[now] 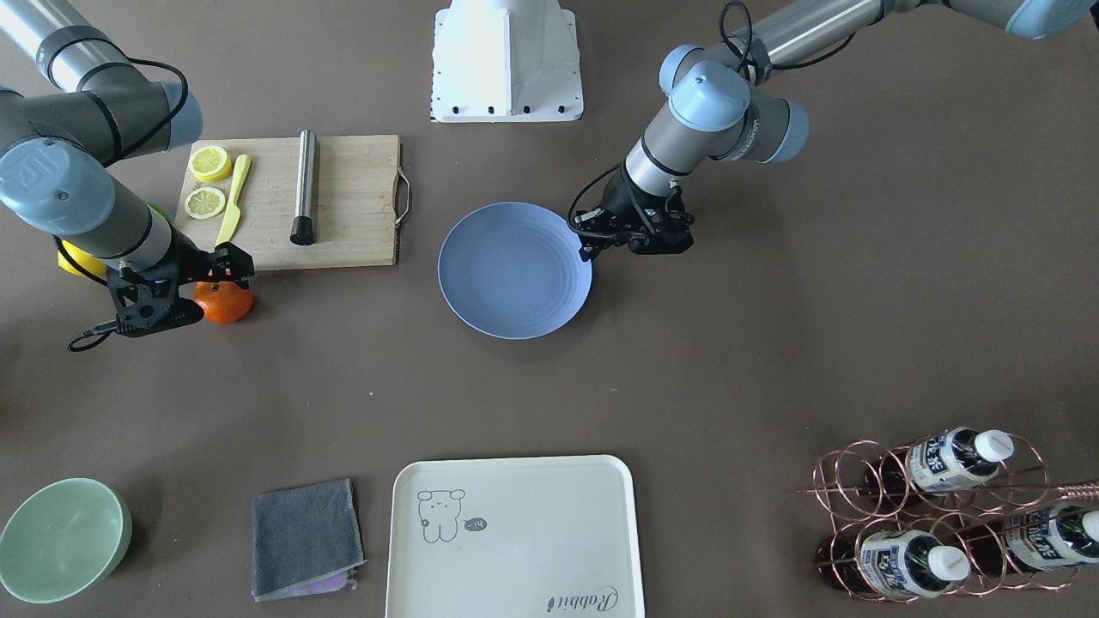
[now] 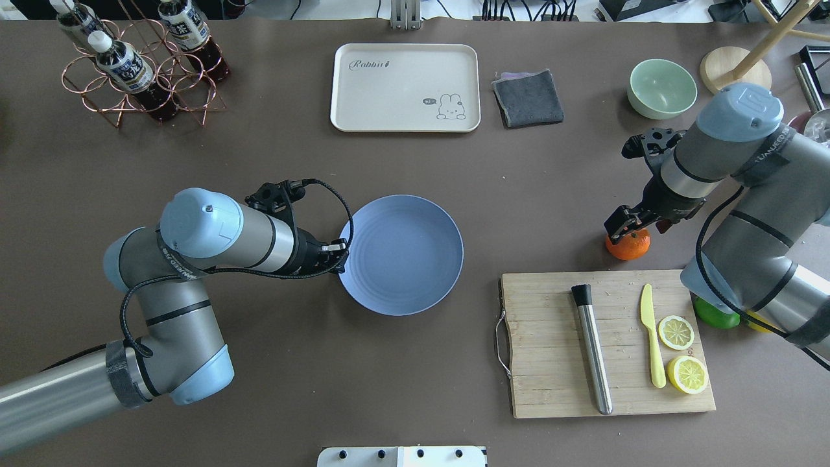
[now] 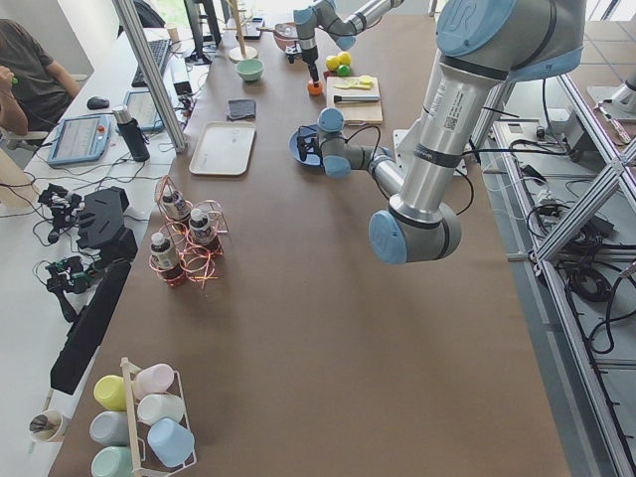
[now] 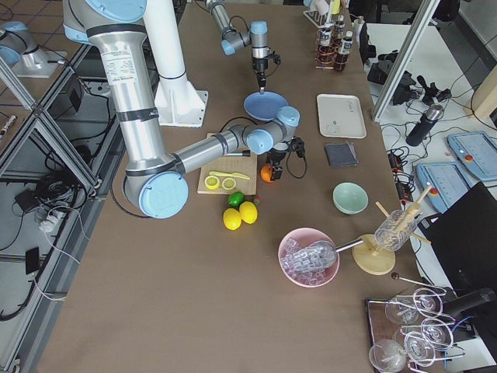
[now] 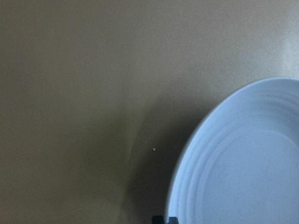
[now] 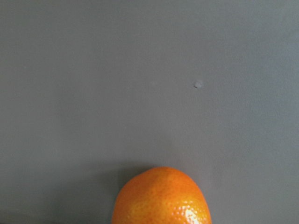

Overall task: Pick orange to plate
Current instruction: 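Close the right gripper on the orange while the left sets the plate down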

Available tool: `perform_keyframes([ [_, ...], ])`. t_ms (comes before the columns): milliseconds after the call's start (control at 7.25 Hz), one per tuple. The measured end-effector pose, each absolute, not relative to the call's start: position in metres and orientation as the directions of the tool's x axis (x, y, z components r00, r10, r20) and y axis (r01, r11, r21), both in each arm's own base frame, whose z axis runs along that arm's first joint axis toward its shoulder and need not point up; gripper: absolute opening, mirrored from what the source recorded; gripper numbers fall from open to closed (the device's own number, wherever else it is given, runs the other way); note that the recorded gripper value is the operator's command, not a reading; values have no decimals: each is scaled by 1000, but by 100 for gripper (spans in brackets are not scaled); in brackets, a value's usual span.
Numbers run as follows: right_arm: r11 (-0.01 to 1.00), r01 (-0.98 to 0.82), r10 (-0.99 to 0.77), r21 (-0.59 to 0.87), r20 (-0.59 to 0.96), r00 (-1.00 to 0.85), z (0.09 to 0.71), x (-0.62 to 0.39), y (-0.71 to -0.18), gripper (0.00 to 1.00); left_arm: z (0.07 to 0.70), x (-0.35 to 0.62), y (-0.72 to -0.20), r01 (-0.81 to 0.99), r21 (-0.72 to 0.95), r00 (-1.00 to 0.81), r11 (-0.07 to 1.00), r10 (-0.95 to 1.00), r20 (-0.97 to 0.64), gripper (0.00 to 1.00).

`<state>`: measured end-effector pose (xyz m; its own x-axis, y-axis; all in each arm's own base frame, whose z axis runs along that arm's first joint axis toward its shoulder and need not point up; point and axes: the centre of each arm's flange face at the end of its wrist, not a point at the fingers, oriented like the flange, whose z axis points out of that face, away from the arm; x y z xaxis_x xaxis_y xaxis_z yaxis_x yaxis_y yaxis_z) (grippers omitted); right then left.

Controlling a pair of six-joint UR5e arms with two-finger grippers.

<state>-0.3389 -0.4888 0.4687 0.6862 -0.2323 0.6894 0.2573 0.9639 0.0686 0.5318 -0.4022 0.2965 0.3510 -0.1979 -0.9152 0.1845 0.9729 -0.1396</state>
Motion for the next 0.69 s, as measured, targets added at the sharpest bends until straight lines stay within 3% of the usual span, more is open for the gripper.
perform_keyframes([
  [138,963,262,-236,69,689,685,472,-342,-488,100,295,537,-398,184,-135,352,974,-193,-916,0],
  [276,961,264,-243,78,692,679,477,-346,-489,100,295,540,-395,182,-132,353,974,-190,-916,32],
  [414,960,265,-250,89,696,673,483,-349,-492,100,294,541,-393,181,-130,353,975,-188,-917,95],
  [552,960,262,-252,96,701,668,484,-352,-493,79,294,541,-393,185,-127,351,975,-186,-918,97],
  [690,962,257,-249,97,705,665,482,-353,-494,31,293,540,-394,195,-121,349,973,-184,-919,97],
])
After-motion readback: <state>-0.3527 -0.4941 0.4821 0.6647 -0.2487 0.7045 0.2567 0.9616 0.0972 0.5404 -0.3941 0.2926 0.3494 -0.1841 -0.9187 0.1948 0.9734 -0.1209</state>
